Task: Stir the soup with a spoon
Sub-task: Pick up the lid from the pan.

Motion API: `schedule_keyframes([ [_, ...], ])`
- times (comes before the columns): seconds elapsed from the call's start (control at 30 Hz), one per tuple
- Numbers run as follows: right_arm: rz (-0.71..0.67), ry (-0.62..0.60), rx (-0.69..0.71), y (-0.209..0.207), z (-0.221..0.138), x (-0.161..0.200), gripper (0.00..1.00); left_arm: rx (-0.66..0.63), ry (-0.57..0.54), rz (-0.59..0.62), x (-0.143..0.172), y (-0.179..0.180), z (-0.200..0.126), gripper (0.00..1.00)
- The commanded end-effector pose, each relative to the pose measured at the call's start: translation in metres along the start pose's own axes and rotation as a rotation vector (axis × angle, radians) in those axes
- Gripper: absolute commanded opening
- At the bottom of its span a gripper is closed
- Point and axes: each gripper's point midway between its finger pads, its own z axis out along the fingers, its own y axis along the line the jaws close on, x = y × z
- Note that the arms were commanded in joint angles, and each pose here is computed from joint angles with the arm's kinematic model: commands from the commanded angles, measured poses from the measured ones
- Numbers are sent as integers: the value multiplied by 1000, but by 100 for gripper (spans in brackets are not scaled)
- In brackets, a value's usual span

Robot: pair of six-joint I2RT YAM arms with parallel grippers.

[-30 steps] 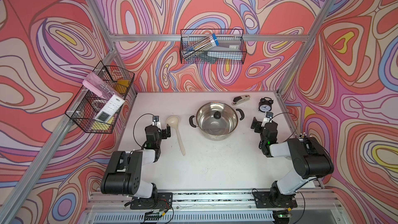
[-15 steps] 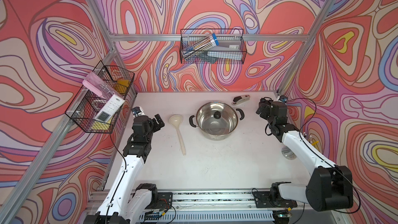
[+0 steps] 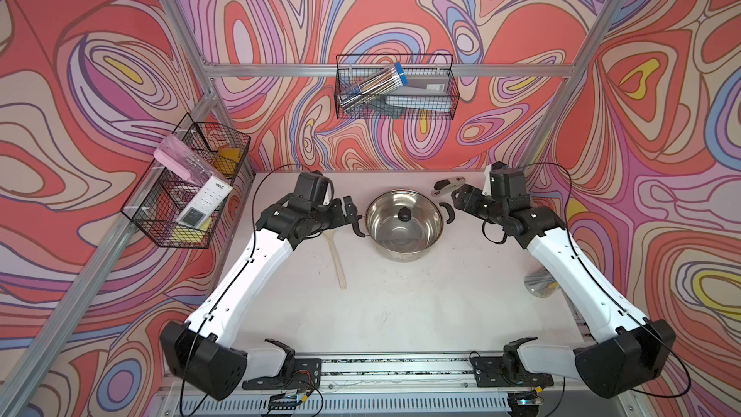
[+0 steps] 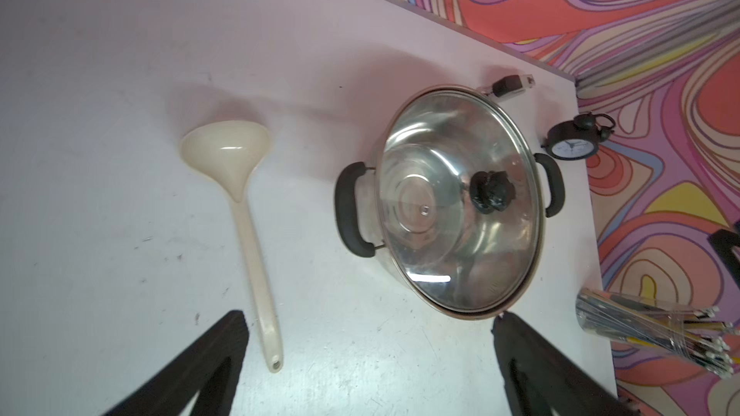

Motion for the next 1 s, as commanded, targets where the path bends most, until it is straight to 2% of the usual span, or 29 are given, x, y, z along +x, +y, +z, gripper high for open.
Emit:
schedule_keyframes([
  [0.0, -45, 69, 32, 5, -12, 13, 76, 9, 128, 65, 15, -27, 21, 99],
  [0.1, -44, 43, 42, 6, -24, 6, 74, 17, 226, 110, 19, -55, 50, 99],
  [0.23, -61, 15, 65, 3, -38, -1, 73, -37, 277, 209, 22, -86, 80, 95],
  [0.4, -63, 12, 78, 0, -51, -2, 72, -106, 328, 260, 29, -101, 119, 82],
  [0.53, -47, 21, 57, 2, -57, 1, 72, -122, 336, 266, 33, -105, 142, 72],
  [0.67, -38, 35, 40, 3, -60, 6, 72, -125, 324, 267, 35, -109, 155, 65],
  [0.97, -48, 66, 21, 6, -56, 12, 72, -141, 273, 286, 38, -118, 173, 61],
])
